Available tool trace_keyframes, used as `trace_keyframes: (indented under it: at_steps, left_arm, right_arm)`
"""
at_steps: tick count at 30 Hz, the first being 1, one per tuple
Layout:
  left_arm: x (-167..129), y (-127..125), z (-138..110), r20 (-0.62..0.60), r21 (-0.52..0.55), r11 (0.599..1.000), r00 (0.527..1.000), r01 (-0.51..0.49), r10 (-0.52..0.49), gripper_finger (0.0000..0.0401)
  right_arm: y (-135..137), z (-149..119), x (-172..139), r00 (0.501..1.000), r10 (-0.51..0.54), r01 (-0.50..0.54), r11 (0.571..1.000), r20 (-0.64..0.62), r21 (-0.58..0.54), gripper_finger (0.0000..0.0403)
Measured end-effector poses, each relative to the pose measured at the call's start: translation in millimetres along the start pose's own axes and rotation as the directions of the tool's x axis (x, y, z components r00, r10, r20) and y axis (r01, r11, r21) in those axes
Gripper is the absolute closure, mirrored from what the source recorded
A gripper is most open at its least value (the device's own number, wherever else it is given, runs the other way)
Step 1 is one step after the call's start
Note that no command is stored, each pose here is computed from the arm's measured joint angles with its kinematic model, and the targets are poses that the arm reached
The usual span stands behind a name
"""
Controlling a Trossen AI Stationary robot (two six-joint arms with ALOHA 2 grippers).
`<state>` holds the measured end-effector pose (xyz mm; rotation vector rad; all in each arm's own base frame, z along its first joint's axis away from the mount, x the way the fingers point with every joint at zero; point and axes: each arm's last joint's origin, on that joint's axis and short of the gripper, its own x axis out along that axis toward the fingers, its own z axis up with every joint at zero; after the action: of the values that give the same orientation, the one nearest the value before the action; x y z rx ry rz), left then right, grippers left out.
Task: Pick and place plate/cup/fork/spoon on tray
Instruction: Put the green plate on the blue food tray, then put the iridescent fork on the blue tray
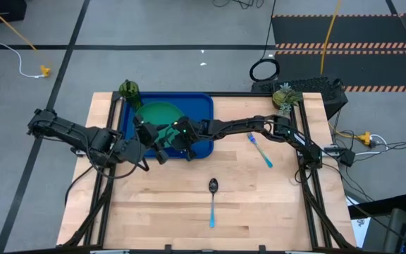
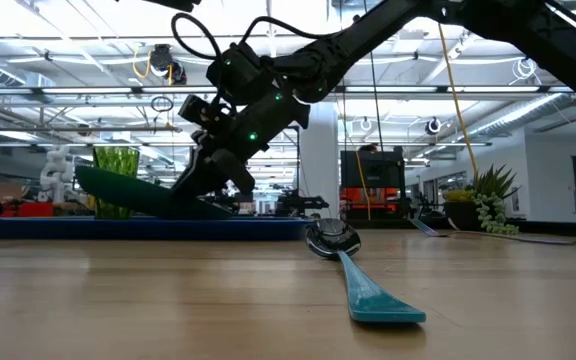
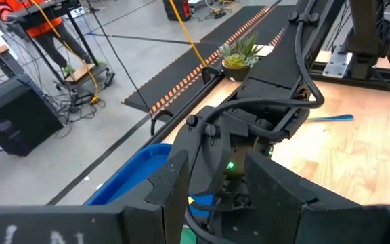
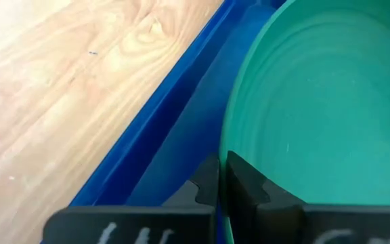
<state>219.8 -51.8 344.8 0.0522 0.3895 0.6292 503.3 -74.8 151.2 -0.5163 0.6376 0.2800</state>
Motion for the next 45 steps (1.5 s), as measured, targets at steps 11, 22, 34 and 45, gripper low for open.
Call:
trace_keyframes:
  at_steps: [11,22,34,45]
  left_arm:
    - [0.0,0.0,0.1,0.001,-0.006,1.000,1.000,0.001,-0.001,0.0254]
    - [-0.4,-0.4,0.0,0.001,-0.007,1.000,1.000,0.003,-0.003,0.0254]
    - [-5.0,-5.7,1.3,0.016,-0.013,0.998,0.998,0.056,-0.056,0.0254]
    - [-24.8,-22.8,5.0,0.087,0.030,0.983,0.980,0.179,-0.181,0.0254]
  right_arm:
    - [0.3,-0.3,0.0,1.000,0.003,-0.003,1.000,-0.003,0.001,0.0378]
    - [4.3,4.2,1.2,1.000,0.004,-0.004,1.000,0.010,-0.003,0.0376]
    - [9.6,28.9,-21.4,1.000,0.023,-0.024,0.999,0.015,0.044,0.0375]
    - [42.4,64.0,-61.5,0.964,-0.090,0.144,0.967,-0.251,0.209,0.0375]
